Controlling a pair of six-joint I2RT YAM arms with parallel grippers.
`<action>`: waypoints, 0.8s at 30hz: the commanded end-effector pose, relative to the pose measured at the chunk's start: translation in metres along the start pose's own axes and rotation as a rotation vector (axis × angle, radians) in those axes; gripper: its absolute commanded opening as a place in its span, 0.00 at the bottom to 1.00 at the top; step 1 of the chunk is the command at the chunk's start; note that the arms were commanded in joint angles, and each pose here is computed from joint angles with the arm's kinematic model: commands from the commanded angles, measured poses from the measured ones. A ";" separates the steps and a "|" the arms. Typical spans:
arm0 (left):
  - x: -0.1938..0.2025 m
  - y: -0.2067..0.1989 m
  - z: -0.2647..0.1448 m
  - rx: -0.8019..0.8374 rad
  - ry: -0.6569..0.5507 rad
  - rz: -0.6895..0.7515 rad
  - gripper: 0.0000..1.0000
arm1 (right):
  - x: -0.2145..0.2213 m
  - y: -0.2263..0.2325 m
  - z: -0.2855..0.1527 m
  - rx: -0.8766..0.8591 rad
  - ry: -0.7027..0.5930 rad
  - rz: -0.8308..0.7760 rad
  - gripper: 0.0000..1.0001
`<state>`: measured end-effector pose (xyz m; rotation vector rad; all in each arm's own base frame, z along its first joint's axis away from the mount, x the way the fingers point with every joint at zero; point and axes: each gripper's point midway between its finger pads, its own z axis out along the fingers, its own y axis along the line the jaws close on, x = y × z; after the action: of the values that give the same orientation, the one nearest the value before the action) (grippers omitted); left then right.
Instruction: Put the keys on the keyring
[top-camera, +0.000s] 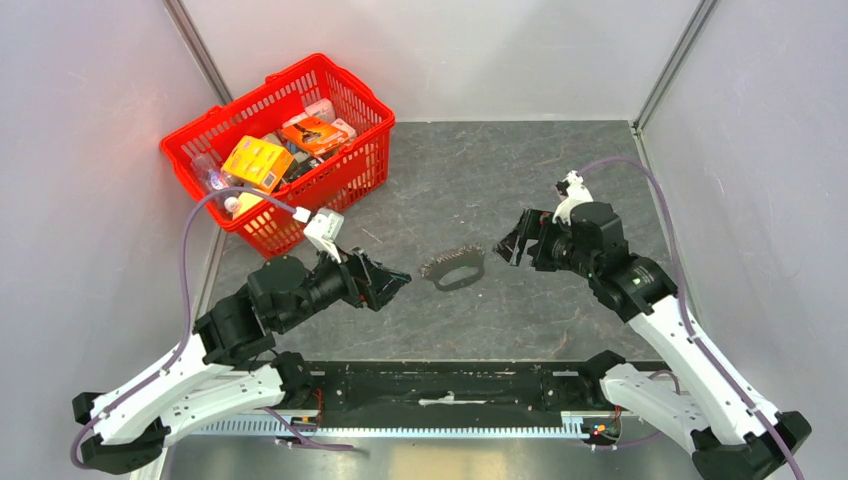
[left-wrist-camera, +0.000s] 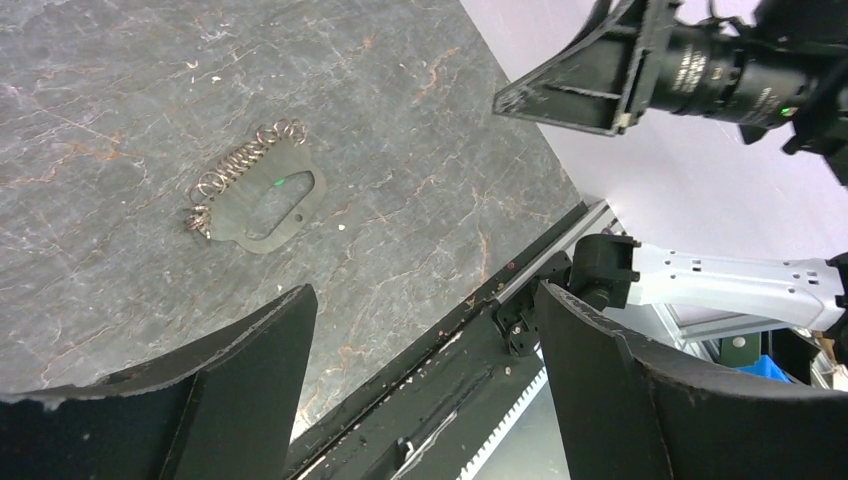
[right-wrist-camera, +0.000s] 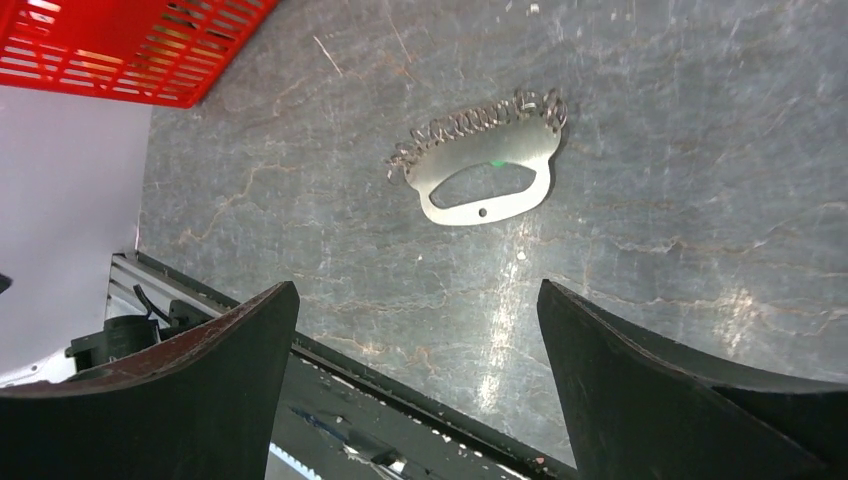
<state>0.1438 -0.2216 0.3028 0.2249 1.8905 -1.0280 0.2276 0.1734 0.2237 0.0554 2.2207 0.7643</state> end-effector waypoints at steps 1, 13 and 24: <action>-0.021 -0.005 -0.012 0.001 -0.058 0.021 0.87 | -0.025 0.008 -0.028 0.011 -0.064 -0.099 0.97; -0.031 -0.008 -0.027 0.013 -0.067 0.090 0.88 | -0.037 0.011 -0.051 0.039 -0.083 -0.137 0.97; -0.036 -0.010 -0.023 -0.002 -0.054 0.122 0.88 | -0.053 0.023 -0.066 0.021 -0.123 -0.156 0.97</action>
<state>0.1402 -0.2032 0.3260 0.2724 1.8487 -0.9666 0.2126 0.1486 0.2752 -0.0435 2.1728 0.6424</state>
